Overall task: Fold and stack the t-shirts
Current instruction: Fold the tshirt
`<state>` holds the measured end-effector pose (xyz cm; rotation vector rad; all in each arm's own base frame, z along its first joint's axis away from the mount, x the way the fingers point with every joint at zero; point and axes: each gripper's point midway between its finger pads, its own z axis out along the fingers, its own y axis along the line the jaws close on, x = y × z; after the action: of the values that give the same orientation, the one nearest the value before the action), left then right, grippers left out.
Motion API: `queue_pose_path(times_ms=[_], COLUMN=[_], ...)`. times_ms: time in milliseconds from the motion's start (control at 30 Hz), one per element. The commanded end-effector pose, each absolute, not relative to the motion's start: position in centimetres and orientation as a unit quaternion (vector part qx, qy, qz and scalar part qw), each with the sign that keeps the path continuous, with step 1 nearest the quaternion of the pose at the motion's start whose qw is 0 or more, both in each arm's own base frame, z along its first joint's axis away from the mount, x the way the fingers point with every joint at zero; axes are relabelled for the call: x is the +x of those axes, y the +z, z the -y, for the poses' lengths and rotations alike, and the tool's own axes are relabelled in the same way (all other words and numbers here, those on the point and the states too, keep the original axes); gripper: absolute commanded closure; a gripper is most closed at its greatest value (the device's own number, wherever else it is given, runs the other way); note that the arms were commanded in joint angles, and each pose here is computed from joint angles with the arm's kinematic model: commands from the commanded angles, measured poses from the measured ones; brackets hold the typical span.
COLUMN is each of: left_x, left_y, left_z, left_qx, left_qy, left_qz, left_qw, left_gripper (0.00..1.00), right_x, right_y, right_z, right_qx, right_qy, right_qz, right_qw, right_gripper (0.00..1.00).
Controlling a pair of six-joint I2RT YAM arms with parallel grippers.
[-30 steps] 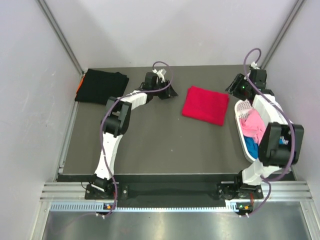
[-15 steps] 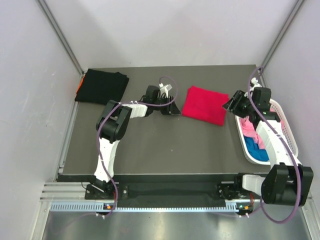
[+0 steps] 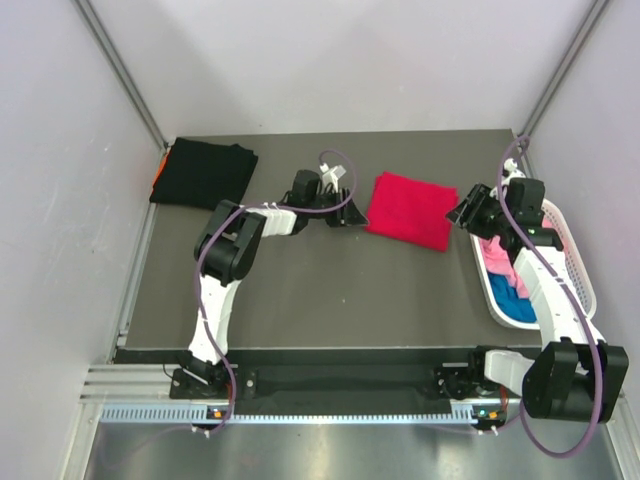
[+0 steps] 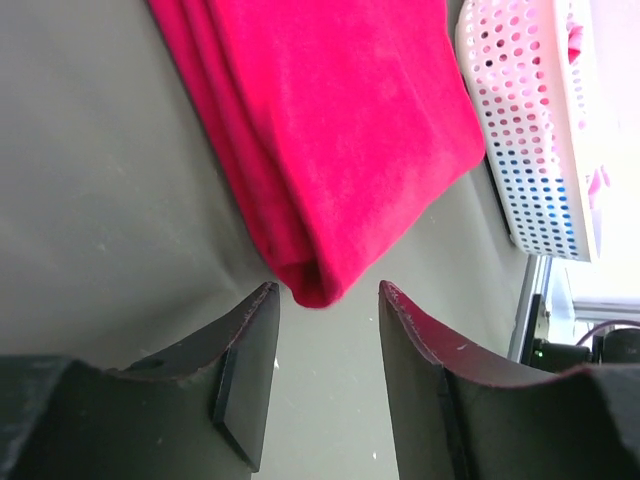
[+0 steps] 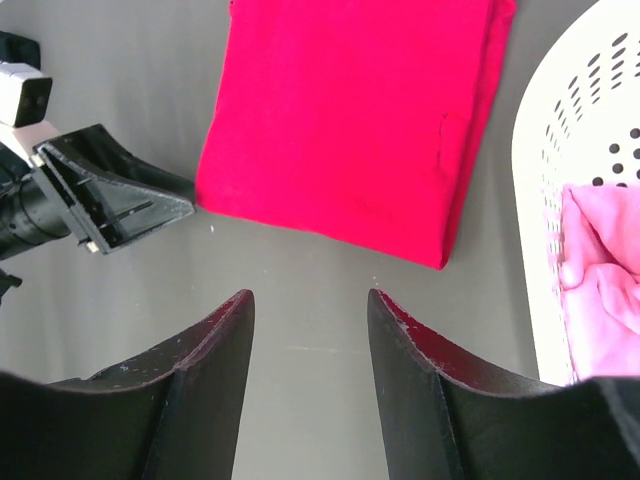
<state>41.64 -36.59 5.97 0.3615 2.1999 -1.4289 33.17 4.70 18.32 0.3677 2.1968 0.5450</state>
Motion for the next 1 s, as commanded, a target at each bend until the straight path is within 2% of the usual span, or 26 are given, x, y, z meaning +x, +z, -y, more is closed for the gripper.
queue_pose_path(times_ms=[0, 167, 233, 267, 300, 400, 567, 733, 867, 967], left_x=[42.7, 42.2, 41.8, 41.7, 41.7, 41.3, 39.5, 38.1, 35.7, 32.3], left_y=[6.2, 5.1, 4.4, 4.2, 3.9, 3.6, 2.5, 4.0, 3.5, 2.4], left_z=[37.5, 38.6, 39.1, 39.3, 39.2, 38.6, 37.2, 35.2, 33.7, 32.4], left_qx=[0.149, 0.154, 0.158, 0.161, 0.159, 0.157, 0.139, 0.125, 0.115, 0.096], left_qy=[-0.532, -0.534, -0.534, -0.535, -0.531, -0.518, -0.498, -0.468, -0.450, -0.437], left_qz=[-0.792, -0.793, -0.796, -0.796, -0.800, -0.808, -0.830, -0.844, -0.863, -0.883], left_qw=[0.259, 0.248, 0.237, 0.234, 0.231, 0.233, 0.210, 0.231, 0.199, 0.141], left_gripper=[0.51, 0.51, 0.54, 0.60, 0.73, 1.00, 1.00, 1.00, 1.00, 1.00], right_x=[33.4, 33.5, 33.5, 33.5, 33.4, 33.1, 32.4, 30.7, 29.6, 28.9], right_y=[20.3, 20.2, 20.1, 20.0, 19.9, 19.7, 19.0, 16.4, 15.5, 14.9], right_z=[-5.0, -5.1, -5.2, -5.2, -5.2, -5.2, -6.0, -7.3, -8.0, -7.8], right_qx=[0.131, 0.133, 0.133, 0.133, 0.132, 0.130, 0.122, 0.105, 0.094, 0.091], right_qy=[0.223, 0.227, 0.229, 0.229, 0.229, 0.228, 0.237, 0.209, 0.206, 0.191], right_qz=[-0.860, -0.858, -0.858, -0.858, -0.858, -0.860, -0.865, -0.891, -0.897, -0.901], right_qw=[0.441, 0.441, 0.440, 0.440, 0.440, 0.438, 0.426, 0.389, 0.380, 0.380], right_gripper=[0.50, 0.51, 0.51, 0.51, 0.51, 0.51, 0.51, 0.52, 0.52, 0.51])
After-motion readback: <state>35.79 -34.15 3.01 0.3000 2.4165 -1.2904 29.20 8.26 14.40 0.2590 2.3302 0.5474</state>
